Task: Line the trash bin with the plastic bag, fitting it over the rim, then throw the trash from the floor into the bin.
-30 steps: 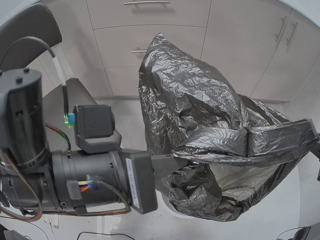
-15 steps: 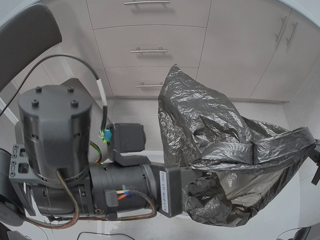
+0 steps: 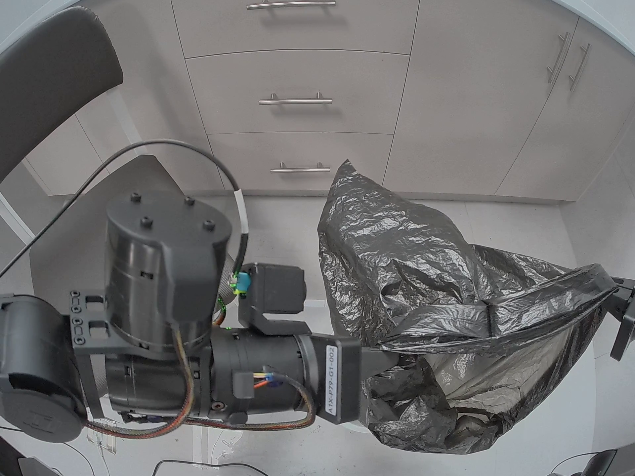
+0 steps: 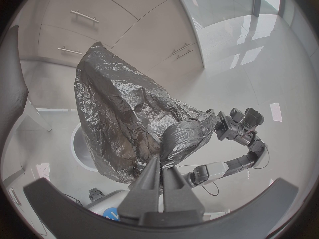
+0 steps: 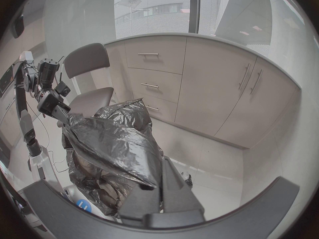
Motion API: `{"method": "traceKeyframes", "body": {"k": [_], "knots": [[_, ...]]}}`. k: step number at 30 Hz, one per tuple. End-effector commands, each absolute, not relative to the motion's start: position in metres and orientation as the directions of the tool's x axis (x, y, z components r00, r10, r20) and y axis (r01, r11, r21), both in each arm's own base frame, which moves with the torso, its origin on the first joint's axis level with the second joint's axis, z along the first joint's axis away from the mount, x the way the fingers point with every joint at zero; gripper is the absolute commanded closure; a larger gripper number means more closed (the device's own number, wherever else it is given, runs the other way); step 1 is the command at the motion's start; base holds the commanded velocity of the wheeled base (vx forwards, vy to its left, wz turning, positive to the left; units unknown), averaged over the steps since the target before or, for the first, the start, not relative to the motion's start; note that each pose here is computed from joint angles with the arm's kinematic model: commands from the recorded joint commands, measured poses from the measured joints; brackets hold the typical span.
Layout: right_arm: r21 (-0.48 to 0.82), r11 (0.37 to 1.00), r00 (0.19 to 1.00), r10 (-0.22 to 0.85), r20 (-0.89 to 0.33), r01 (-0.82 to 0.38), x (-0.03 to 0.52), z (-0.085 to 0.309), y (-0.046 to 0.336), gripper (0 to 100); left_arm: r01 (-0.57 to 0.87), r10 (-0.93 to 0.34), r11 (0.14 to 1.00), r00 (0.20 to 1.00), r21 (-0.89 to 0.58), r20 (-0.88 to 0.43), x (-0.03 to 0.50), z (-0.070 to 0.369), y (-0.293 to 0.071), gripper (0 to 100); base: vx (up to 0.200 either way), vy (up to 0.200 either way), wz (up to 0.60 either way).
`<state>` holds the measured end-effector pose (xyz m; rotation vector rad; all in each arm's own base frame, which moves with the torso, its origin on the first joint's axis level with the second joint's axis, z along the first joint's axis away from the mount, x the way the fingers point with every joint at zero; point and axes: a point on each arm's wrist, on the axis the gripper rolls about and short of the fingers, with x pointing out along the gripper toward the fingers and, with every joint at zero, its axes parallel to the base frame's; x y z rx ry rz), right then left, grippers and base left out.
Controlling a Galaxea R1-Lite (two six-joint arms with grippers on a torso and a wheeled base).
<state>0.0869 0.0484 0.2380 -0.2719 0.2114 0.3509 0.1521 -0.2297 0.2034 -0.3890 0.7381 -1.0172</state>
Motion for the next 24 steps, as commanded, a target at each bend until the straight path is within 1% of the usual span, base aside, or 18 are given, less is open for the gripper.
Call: {"method": "traceKeyframes", "body": {"k": [1, 3, 6, 8, 12, 18, 21, 23, 24], "knots": [[-0.223, 0.902, 0.903, 0.294, -0.312, -0.371, 0.099, 0.229, 0.052, 100, 0.595, -0.852, 0.522, 0.326, -0.611, -0.41, 0.164, 0.191, -0.23, 100, 0.0, 0.0, 0.0], [-0.212, 0.891, 0.883, 0.316, -0.348, -0.402, 0.103, 0.221, 0.055, 100, 0.588, -0.842, 0.537, 0.332, -0.605, -0.425, 0.169, 0.186, -0.231, 100, 0.0, 0.0, 0.0], [-0.211, 0.893, 0.872, 0.297, -0.389, -0.398, 0.115, 0.212, 0.059, 100, 0.571, -0.829, 0.557, 0.336, -0.603, -0.447, 0.175, 0.179, -0.232, 100, 0.0, 0.0, 0.0], [-0.211, 0.897, 0.874, 0.286, -0.392, -0.388, 0.122, 0.208, 0.06, 100, 0.56, -0.82, 0.57, 0.341, -0.601, -0.46, 0.179, 0.174, -0.232, 100, 0.0, 0.0, 0.0], [-0.203, 0.894, 0.869, 0.298, -0.395, -0.399, 0.14, 0.194, 0.068, 100, 0.533, -0.799, 0.6, 0.354, -0.597, -0.487, 0.191, 0.162, -0.234, 100, 0.0, 0.0, 0.0], [-0.201, 0.89, 0.855, 0.296, -0.426, -0.409, 0.16, 0.166, 0.078, 100, 0.522, -0.798, 0.603, 0.376, -0.604, -0.472, 0.201, 0.143, -0.238, 100, 0.0, 0.0, 0.0], [-0.201, 0.89, 0.854, 0.296, -0.428, -0.409, 0.166, 0.155, 0.081, 100, 0.521, -0.797, 0.604, 0.379, -0.604, -0.47, 0.204, 0.137, -0.239, 100, 0.0, 0.0, 0.0], [-0.201, 0.889, 0.848, 0.293, -0.442, -0.412, 0.173, 0.141, 0.085, 100, 0.511, -0.79, 0.613, 0.379, -0.602, -0.482, 0.207, 0.129, -0.24, 100, 0.0, 0.0, 0.0], [-0.201, 0.889, 0.848, 0.293, -0.442, -0.412, 0.173, 0.141, 0.085, 100, 0.511, -0.79, 0.613, 0.379, -0.602, -0.482, 0.207, 0.129, -0.24, 100, 0.0, 0.0, 0.0]]}}
